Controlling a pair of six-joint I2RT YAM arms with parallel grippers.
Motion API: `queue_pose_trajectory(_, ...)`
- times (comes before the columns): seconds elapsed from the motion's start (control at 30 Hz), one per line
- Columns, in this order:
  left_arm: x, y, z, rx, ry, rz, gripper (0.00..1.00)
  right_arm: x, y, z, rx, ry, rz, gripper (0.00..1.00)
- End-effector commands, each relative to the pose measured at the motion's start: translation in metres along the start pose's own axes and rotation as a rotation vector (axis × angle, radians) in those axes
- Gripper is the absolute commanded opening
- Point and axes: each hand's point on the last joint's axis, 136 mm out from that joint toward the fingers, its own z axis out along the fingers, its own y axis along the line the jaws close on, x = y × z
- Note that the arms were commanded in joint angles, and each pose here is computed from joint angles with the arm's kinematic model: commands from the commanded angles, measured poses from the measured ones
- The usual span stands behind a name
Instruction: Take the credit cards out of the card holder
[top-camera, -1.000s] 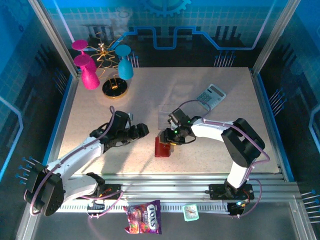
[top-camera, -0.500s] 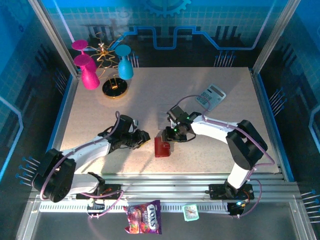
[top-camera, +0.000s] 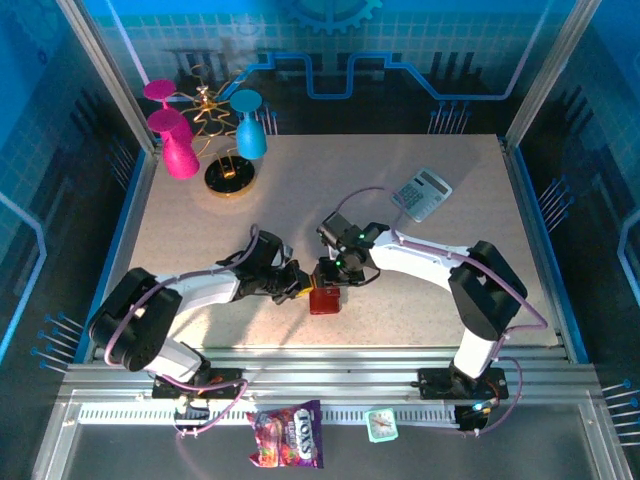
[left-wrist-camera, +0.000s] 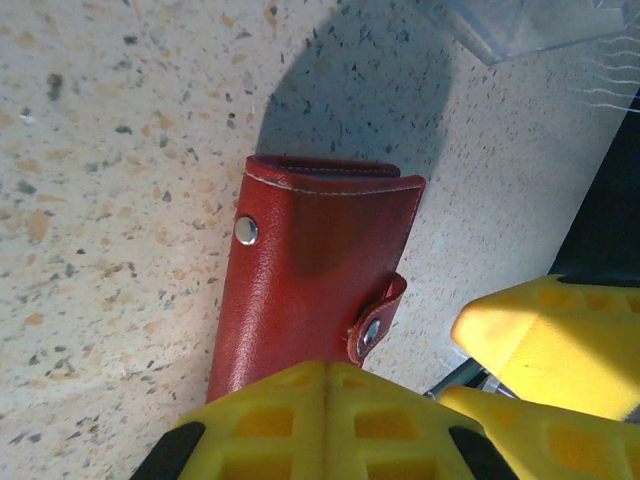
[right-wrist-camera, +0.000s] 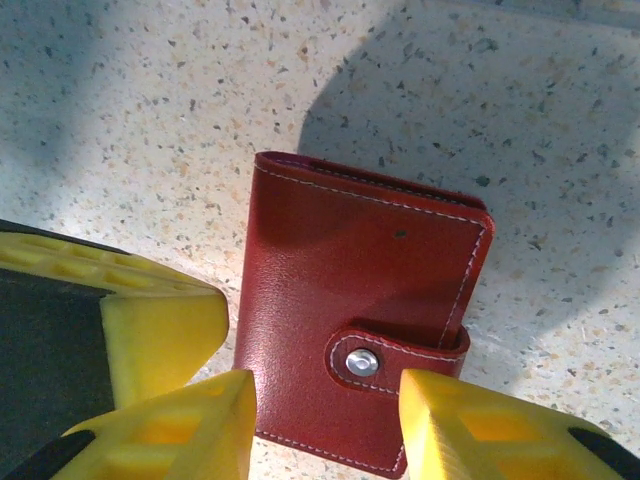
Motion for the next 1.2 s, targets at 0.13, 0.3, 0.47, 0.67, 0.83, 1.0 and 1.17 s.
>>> queue_pose_trajectory(0.13, 0.003, -0.011, 0.005, 0.03, 0.032, -0.009, 0.0, 0.008, -0.004, 0.006, 0.066, 0.039, -0.018, 0.4)
queue_pose_trajectory(0.3, 0.005, 0.004, 0.009, -0.019, 0.042, -0.044, 0.0, 0.009, -0.003, 0.011, 0.078, 0.051, -0.027, 0.38)
queue_pose_trajectory(0.47, 0.006, 0.013, 0.013, -0.044, 0.051, -0.066, 0.0, 0.01, 0.0, 0.014, 0.099, 0.059, -0.049, 0.38)
queue_pose_trajectory(0.67, 0.007, 0.022, 0.017, -0.059, 0.054, -0.084, 0.0, 0.013, -0.005, 0.02, 0.152, 0.073, -0.07, 0.37)
queue_pose_trajectory(0.83, 0.008, 0.029, 0.021, -0.047, 0.057, -0.113, 0.0, 0.017, -0.007, 0.026, 0.179, 0.093, -0.081, 0.38)
queue_pose_trajectory(1.0, 0.008, 0.033, 0.024, -0.022, 0.058, -0.14, 0.0, 0.022, -0.009, 0.034, 0.204, 0.113, -0.096, 0.37)
queue_pose_trajectory(1.17, 0.01, 0.038, 0.025, -0.017, 0.057, -0.147, 0.0, 0.026, -0.011, 0.041, 0.245, 0.123, -0.117, 0.37)
